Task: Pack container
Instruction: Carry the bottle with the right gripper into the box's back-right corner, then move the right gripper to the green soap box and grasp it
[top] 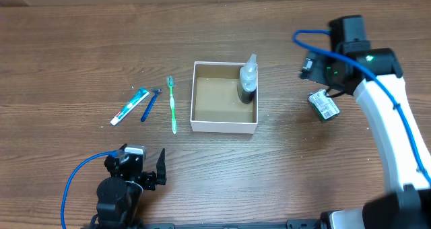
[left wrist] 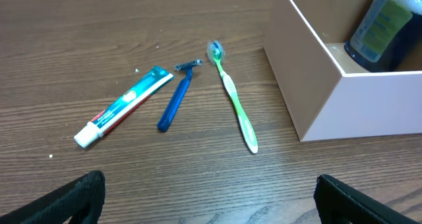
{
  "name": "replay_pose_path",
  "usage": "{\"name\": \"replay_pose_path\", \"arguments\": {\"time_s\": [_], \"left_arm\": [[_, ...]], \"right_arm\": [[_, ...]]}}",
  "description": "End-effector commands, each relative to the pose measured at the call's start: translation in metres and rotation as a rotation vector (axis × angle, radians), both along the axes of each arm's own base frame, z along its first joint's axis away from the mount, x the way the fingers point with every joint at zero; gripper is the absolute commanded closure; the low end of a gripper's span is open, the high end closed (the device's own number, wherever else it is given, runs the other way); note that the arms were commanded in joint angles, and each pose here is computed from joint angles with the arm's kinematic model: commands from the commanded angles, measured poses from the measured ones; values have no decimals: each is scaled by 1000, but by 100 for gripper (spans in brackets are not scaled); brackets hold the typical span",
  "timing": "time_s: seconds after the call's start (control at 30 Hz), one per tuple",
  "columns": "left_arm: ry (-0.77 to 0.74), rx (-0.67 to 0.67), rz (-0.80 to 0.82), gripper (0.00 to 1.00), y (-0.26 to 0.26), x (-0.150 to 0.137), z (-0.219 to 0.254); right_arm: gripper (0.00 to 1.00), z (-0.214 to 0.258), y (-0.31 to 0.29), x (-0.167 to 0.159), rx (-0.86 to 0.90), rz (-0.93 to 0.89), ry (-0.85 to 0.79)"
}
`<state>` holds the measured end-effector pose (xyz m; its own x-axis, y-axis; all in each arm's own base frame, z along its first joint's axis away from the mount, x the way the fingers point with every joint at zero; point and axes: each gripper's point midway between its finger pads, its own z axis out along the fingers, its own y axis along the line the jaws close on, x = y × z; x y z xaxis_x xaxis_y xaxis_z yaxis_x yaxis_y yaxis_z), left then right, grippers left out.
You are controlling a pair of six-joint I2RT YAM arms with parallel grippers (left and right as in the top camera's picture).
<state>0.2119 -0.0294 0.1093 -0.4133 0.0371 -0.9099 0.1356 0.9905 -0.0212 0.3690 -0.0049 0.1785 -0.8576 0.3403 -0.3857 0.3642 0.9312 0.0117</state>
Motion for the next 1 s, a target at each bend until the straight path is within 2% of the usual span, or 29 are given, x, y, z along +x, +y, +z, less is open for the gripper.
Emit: {"name": "replay_pose_path", "arguments": {"time_s": [0.0, 0.13, 0.3, 0.63, 0.87, 0.97], "left_arm": [[-5, -3, -9, 0, -1, 0, 0], [-5, -3, -9, 0, -1, 0, 0], [-5, -3, -9, 0, -1, 0, 0], [-5, -3, -9, 0, -1, 0, 0], [-5, -3, -9, 0, -1, 0, 0], [-5, -3, -9, 0, -1, 0, -1]], "right_arm": [[0, -64, -36, -10, -31, 72, 204], [0, -104, -51, -9, -7, 127, 310], [0, -142, -35, -10, 107, 221, 385], [1, -162, -28, -6, 121, 277, 404], [11, -185, -28, -14, 134, 203, 417], [22, -189, -32, -22, 118, 134, 443]]}}
